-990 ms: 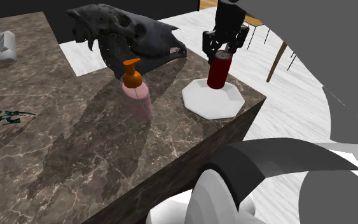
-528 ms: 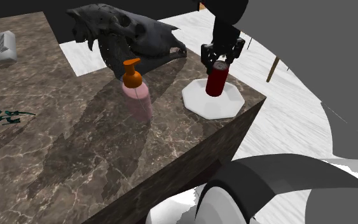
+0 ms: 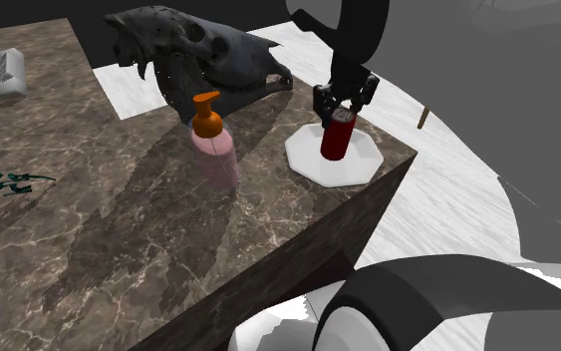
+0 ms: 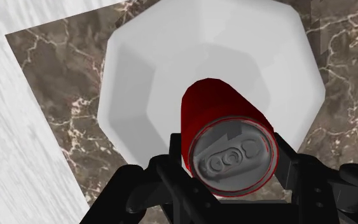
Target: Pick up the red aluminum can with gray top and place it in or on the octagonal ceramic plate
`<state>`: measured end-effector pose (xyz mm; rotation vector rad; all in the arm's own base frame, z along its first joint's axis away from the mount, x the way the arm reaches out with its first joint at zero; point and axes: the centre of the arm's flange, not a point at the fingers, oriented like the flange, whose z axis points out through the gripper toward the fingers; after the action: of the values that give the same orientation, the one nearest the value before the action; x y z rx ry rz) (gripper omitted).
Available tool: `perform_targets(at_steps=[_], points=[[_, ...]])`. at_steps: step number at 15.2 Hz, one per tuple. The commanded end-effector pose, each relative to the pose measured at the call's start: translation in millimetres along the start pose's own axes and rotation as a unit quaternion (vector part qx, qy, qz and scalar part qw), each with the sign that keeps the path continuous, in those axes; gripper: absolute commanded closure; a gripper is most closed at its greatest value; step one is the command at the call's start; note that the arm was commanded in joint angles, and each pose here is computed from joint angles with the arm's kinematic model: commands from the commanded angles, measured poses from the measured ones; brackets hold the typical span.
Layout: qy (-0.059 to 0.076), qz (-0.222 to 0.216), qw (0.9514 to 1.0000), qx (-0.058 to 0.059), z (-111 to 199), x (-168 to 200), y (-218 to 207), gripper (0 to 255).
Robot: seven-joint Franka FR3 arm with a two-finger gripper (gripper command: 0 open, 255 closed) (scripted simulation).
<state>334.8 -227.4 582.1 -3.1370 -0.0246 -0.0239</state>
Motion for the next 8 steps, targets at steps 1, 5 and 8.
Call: perform_targets(at_steps=[1, 5, 8], points=[[0.000, 0.000, 1.0000, 0.000, 0.6, -0.4, 0.1, 255], [0.000, 0.000, 1.0000, 0.000, 0.6, -0.4, 0.1, 255], [0.000, 0.000, 1.0000, 0.000, 0.6, -0.4, 0.1, 0]])
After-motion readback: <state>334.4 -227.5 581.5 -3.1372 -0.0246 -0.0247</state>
